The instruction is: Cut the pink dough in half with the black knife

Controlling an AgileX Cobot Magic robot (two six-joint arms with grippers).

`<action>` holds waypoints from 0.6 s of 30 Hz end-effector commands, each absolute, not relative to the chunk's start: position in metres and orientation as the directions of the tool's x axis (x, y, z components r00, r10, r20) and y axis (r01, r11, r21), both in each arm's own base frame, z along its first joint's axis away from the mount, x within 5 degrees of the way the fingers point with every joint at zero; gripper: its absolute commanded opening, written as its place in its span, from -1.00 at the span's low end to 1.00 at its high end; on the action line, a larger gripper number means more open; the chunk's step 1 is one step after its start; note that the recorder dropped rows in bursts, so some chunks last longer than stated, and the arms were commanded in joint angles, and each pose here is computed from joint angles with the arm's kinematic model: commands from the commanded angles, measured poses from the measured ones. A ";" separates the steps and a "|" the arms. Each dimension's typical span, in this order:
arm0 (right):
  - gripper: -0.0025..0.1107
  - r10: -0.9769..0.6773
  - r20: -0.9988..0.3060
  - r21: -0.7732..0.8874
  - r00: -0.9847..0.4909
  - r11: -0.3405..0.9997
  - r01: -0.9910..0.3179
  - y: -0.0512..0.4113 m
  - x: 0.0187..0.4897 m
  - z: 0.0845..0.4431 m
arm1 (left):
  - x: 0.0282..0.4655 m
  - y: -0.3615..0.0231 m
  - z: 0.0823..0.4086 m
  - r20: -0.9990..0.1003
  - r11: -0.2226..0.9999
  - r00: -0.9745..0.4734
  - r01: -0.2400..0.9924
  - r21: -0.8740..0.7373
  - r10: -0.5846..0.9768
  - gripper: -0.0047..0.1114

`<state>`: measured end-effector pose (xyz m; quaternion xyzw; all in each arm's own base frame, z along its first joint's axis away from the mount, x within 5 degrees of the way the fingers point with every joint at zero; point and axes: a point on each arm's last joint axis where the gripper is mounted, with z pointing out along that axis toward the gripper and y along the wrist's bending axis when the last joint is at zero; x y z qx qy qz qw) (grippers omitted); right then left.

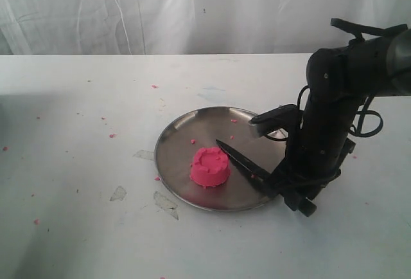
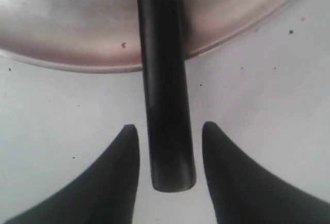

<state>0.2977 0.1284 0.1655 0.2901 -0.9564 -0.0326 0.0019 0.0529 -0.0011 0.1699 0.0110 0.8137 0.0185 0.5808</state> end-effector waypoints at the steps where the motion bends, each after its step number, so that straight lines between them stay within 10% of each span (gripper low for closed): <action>1: -0.27 -0.533 -0.020 0.062 -0.846 0.844 -0.533 0.128 0.298 0.166 | 0.053 -0.002 0.169 -0.946 0.999 -0.321 0.003 0.035 0.034 -0.92; 12: -0.34 -0.555 -0.328 -0.061 -0.764 0.820 -0.569 0.121 0.304 0.243 | 0.053 -0.002 0.169 -0.946 0.999 -0.321 0.013 0.035 0.037 -0.92; 18: -0.56 -0.171 -0.592 -0.182 -0.788 0.980 -0.076 0.053 0.329 0.263 | 0.053 -0.003 0.169 -0.946 0.999 -0.320 0.021 0.035 0.040 -0.92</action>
